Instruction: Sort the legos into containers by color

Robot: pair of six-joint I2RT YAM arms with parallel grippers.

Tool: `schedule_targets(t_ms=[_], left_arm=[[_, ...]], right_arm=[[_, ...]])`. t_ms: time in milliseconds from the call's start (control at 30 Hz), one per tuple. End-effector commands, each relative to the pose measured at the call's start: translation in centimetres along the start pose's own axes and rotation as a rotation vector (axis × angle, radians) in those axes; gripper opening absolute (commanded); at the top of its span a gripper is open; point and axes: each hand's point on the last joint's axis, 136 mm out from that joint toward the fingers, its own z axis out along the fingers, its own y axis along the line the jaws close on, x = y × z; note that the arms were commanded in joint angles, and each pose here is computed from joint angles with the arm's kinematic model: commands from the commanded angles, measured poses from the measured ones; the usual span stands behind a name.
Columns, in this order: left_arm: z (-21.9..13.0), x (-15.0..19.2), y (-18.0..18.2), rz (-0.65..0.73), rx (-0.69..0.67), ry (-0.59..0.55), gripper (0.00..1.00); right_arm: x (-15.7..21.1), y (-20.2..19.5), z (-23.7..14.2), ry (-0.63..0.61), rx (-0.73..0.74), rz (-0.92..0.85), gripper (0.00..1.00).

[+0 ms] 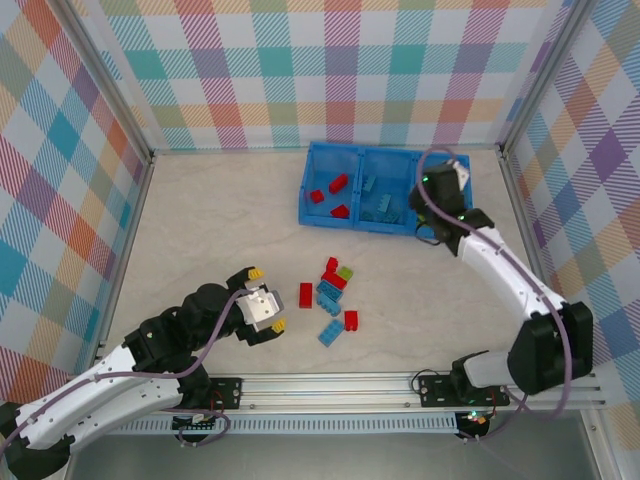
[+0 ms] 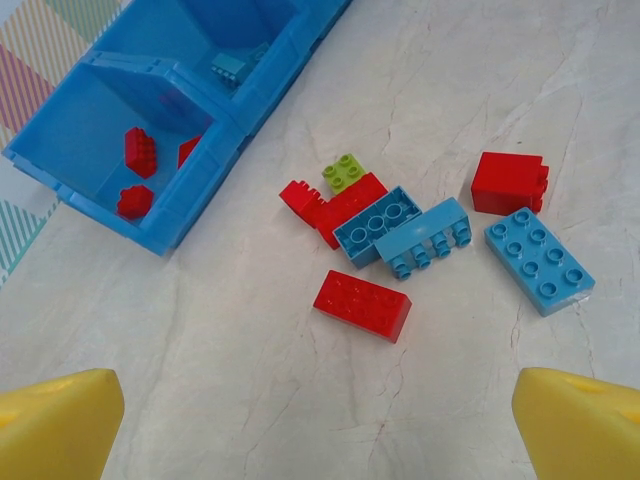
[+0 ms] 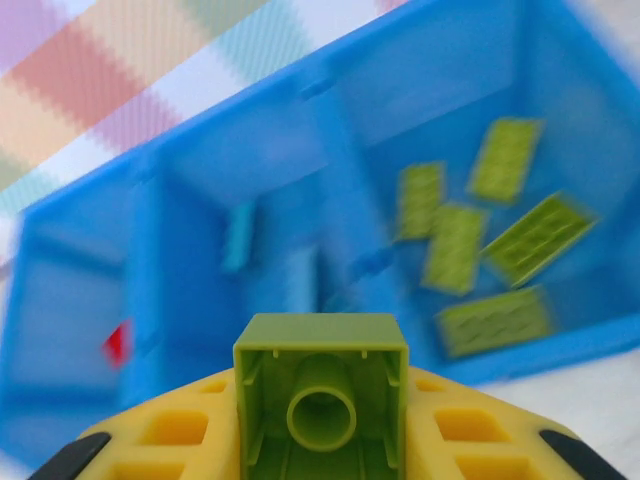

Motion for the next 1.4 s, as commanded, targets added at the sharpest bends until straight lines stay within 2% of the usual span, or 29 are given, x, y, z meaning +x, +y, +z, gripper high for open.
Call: schedule_targets(t_ms=[0,133,200,233,300,400,500,600,767,833,900,967,1033,1133,1267,1367], left_arm=[[0.0,0.1,0.1,0.009,-0.008,0.006,1.0],[0.0,0.6,0.5,-0.002,-0.032,0.027,1.0],[0.1,0.9,0.8,-0.01,-0.049,0.049,1.0],[0.1,1.0,0.9,-0.016,-0.057,0.058,1.0],[0.2,1.0,1.1,-0.026,-0.066,0.065,1.0],[0.7,1.6,1.5,-0.045,-0.089,0.105,1.0],[1.0,2.2,2.3,-0.071,-0.115,0.188,1.0],[0.4,1.2,4.8,-0.211,-0.215,0.217,1.0],[0.1,-0.4,8.6,-0.579,-0.382,0.214,1.0],[1.3,0.1,9.0,-0.657,-0.413,0.274,1.0],[3.0,1.0,9.1,-0.745,-0.419,0.34,1.0],[5.4,1.6,8.3,-0.884,-0.355,0.386,0.98],[7.6,1.5,7.2,-1.004,-0.277,0.395,0.96],[10.0,2.0,5.9,-1.12,-0.242,0.432,0.91],[11.6,5.0,3.4,-1.216,-0.243,0.611,0.81],[13.0,5.8,0.9,-1.228,-0.174,0.663,0.77]], right_arm=[[0.4,-1.0,4.2,0.096,-0.003,-0.069,0.27],[-0.2,-2.4,7.6,0.156,0.052,-0.048,0.35],[-0.9,-2.9,8.3,0.151,0.067,-0.038,0.4],[-1.3,-3.0,8.4,0.142,0.069,-0.031,0.46],[-1.9,-3.1,8.4,0.131,0.069,-0.033,0.49],[-3.1,-3.0,7.4,0.109,0.064,-0.044,0.55],[-3.5,-2.7,5.7,0.108,0.04,-0.043,0.55],[-2.3,-1.1,2.7,0.146,-0.096,-0.034,0.58],[2.7,4.8,-5.2,0.254,-0.607,-0.07,0.67],[5.4,5.9,-7.5,0.306,-0.692,-0.124,0.7],[8.3,5.7,-8.8,0.399,-0.677,-0.175,0.71],[11.7,5.8,-10.5,0.509,-0.682,-0.237,0.73],[15.0,5.9,-12.3,0.616,-0.691,-0.308,0.75],[18.8,5.6,-14.4,0.741,-0.699,-0.36,0.77],[21.5,4.7,-15.7,0.827,-0.716,-0.317,0.78],[22.3,4.4,-15.8,0.838,-0.724,-0.299,0.78]])
